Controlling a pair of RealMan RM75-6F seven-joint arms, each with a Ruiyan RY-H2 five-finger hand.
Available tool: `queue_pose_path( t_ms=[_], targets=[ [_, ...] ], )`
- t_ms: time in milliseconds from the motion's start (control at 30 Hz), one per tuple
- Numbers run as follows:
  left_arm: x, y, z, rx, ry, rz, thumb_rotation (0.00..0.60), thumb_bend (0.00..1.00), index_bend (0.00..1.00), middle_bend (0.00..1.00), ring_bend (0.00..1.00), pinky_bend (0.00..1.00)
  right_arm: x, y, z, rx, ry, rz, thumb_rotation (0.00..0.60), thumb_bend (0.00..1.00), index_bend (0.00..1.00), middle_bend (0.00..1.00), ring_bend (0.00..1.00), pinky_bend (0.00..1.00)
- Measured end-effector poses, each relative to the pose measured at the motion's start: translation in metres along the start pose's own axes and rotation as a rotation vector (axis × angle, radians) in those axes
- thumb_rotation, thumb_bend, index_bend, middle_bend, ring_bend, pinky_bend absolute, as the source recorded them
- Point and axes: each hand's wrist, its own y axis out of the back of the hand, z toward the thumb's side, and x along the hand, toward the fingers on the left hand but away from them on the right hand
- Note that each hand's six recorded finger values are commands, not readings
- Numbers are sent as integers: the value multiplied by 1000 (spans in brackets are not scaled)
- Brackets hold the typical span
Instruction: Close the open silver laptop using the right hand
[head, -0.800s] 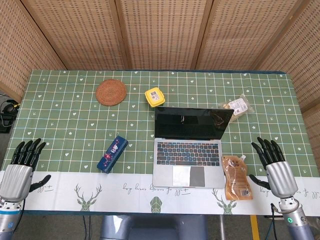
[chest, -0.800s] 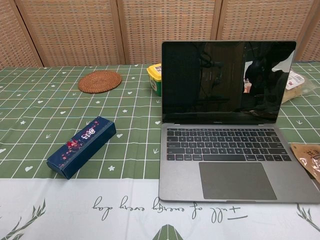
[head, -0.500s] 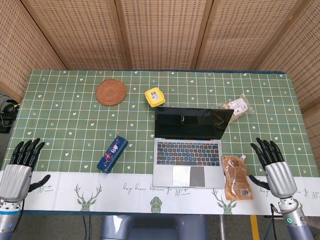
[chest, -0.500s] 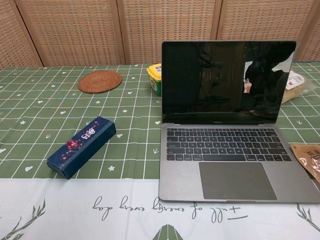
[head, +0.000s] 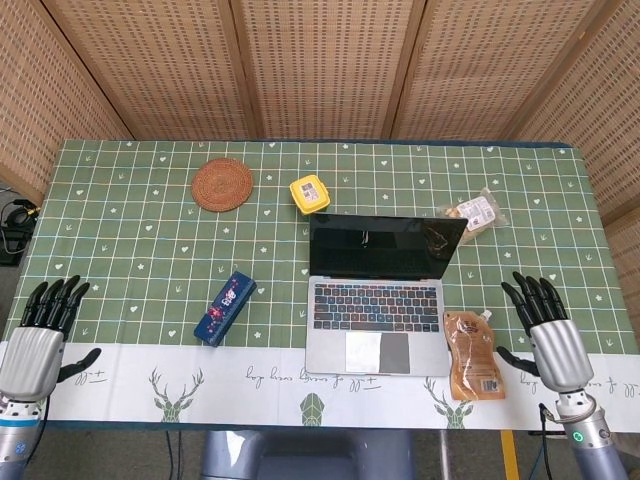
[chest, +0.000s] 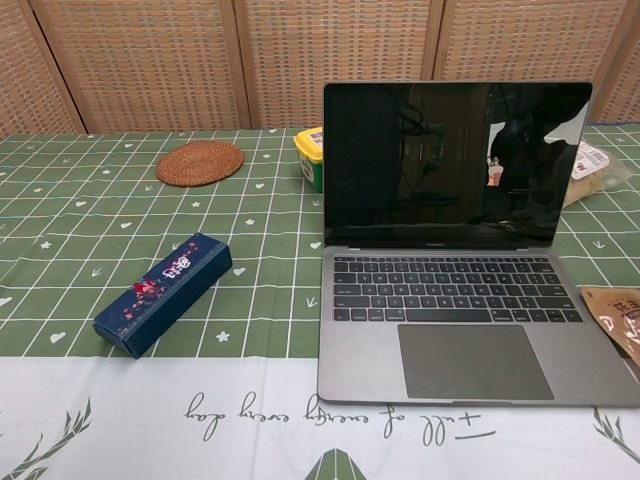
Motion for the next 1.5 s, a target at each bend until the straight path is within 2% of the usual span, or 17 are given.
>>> queue_pose_path(
  t_ms=[100,167,267,567,1000,1167,1500],
  targets=[
    [0,1,0,-2,1,2,600,134,0,0,0,0,-6,3,3,10,8,-3,600,412,0,0,0,0],
    [0,1,-1,-3,3,2,600,134,0,0,0,0,-13,6,7,17,20,-9,600,552,0,0,0,0],
    [1,0,-1,-3,5,-4,600,134,0,0,0,0,-28,12,17,14,33,-12,600,704,0,0,0,0],
    [4,1,-5,-10,16,-8,600,134,0,0,0,0,-91,23,53,36,40,53,600,988,0,0,0,0],
    [10,2,-15,-24,46,-17,600,134,0,0,0,0,-170,29,80,99,-43,141,600,1000,0,0,0,0],
    [12,0,-15,-25,50,-28,600,133,0,0,0,0,-195,27,93,153,-61,189,600,1000,8,0,0,0],
    [14,-4,-16,-25,53,-51,600,134,0,0,0,0,-212,13,117,196,-60,248,600,1000,61,0,0,0]
  ],
)
